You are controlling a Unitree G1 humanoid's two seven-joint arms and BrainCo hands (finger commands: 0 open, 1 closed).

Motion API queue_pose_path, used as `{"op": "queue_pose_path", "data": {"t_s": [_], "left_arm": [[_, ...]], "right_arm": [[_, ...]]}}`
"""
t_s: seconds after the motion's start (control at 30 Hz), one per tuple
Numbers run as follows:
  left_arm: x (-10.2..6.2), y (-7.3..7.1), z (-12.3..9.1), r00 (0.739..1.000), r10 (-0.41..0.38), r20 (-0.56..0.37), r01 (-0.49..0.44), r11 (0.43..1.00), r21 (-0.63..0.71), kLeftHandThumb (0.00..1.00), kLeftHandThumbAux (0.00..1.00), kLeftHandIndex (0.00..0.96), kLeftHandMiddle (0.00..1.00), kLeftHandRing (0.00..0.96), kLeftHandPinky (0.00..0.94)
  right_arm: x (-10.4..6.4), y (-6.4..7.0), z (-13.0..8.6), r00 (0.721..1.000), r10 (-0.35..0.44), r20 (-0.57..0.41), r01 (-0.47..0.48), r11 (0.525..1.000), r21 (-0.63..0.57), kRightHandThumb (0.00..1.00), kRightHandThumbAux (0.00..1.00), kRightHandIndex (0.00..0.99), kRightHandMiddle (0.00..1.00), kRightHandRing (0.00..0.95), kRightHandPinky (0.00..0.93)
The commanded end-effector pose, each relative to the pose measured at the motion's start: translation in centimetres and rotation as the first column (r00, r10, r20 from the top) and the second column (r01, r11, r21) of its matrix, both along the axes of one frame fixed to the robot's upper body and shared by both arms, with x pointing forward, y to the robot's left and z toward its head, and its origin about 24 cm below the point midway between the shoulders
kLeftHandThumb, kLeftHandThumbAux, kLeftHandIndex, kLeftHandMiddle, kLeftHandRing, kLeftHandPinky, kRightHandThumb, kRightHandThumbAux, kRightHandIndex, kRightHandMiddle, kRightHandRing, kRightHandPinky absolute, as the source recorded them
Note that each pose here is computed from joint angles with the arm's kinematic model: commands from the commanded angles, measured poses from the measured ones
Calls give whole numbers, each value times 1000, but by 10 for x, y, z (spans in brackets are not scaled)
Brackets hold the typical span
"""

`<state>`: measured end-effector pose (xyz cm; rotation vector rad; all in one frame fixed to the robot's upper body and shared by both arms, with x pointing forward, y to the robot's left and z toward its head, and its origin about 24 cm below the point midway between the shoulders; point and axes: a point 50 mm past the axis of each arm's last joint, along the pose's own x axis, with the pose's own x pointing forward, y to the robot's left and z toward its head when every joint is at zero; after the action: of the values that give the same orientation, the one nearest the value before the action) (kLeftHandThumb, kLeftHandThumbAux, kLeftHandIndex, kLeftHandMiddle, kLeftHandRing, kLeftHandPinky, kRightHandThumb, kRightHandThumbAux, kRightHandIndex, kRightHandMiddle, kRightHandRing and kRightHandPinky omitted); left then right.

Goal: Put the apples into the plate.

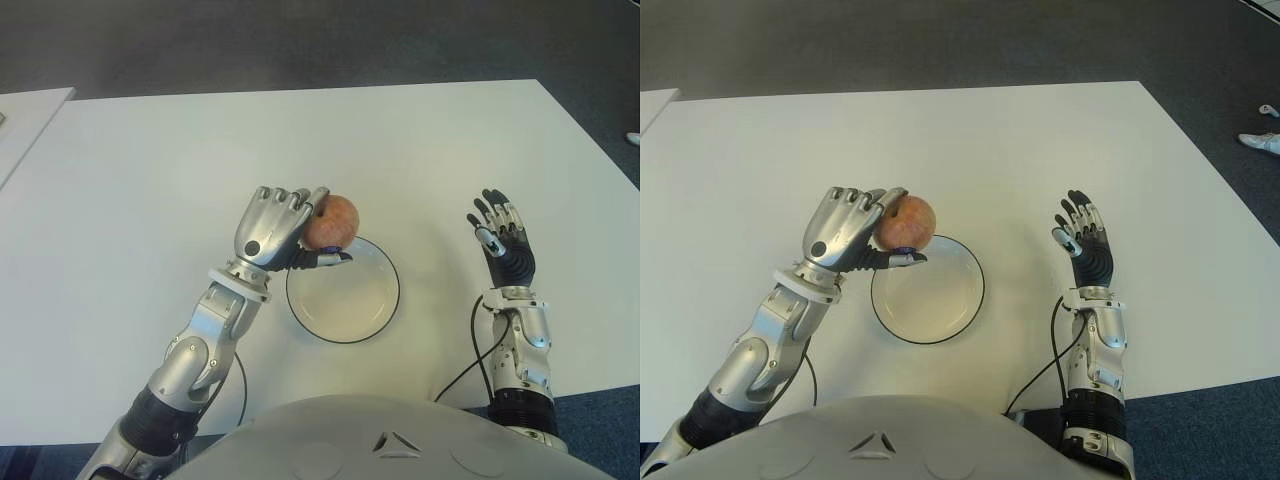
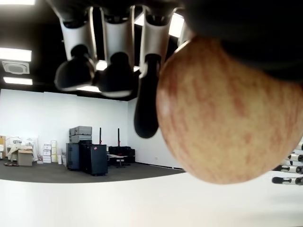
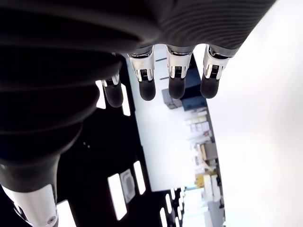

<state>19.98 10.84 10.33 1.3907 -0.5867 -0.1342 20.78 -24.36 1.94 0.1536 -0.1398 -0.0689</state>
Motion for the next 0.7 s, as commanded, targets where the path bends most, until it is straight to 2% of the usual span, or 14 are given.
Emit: {"op": "queue_pose_path", "data": {"t_s": [0.03, 0.33, 0.7], "left_arm": [[1, -9, 2, 998, -55, -32, 53, 998, -46, 752, 696, 443, 848, 850, 831], [-3, -24, -5, 991, -118, -60, 116, 993, -31, 749, 697, 442, 836, 841, 833], [-7, -25, -8, 982, -139, -130, 144, 989, 27, 748, 697, 442, 827, 835, 814]], "right_arm": [[-4, 3, -7, 1000, -7, -28, 6, 1000, -17, 157, 705, 113, 78, 65, 95], [-9, 9, -9, 999, -5, -33, 3, 998, -61, 119, 717, 102, 64, 36, 36], [-13, 11, -10, 1000, 1, -20, -2, 998, -62, 99, 734, 92, 54, 26, 25]]}}
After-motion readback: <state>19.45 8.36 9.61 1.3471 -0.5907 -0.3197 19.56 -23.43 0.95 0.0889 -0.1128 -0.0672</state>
